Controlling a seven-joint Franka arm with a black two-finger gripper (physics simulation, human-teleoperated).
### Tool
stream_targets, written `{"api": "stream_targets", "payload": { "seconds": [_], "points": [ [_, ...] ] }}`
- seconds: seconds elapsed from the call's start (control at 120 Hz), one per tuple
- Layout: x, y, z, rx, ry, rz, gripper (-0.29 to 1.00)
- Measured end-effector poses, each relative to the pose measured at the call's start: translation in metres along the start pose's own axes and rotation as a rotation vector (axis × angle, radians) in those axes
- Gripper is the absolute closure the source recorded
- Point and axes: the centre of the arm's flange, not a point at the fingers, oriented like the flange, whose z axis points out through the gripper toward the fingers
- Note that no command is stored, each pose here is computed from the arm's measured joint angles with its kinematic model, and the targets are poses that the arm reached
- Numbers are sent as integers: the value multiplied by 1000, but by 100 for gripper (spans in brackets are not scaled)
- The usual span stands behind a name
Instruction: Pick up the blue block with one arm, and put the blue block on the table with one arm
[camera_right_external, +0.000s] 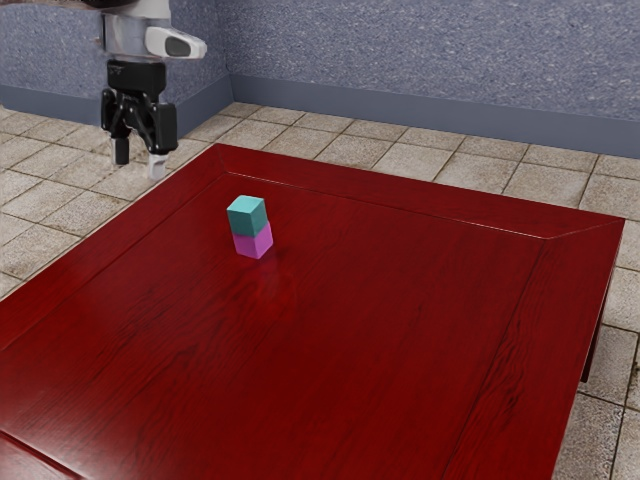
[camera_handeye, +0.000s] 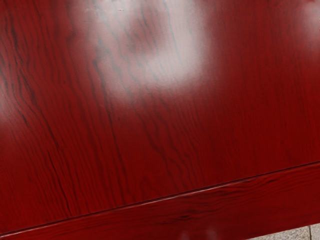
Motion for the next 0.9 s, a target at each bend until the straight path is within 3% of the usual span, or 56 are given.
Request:
{"api": "stream_targets", "payload": {
  "seconds": [0.217, 0.325, 0.392, 0.592, 0.65, 0.7, 0.8, 0.9],
  "points": [
    [14, -4, -14, 50, 139, 100, 0],
    [-70, 11, -90, 160, 301, 96, 0],
    [-85, 10, -102, 191, 322, 22, 0],
    [10, -50, -29, 223, 196, -232, 0],
    [45, -87, 28, 267, 143, -293, 0],
    [71, -120, 84, 268, 122, -330, 0],
    [113, -170, 163, 249, 164, -393, 0],
    [139, -180, 183, 222, 278, -430, 0]
  ]
}}
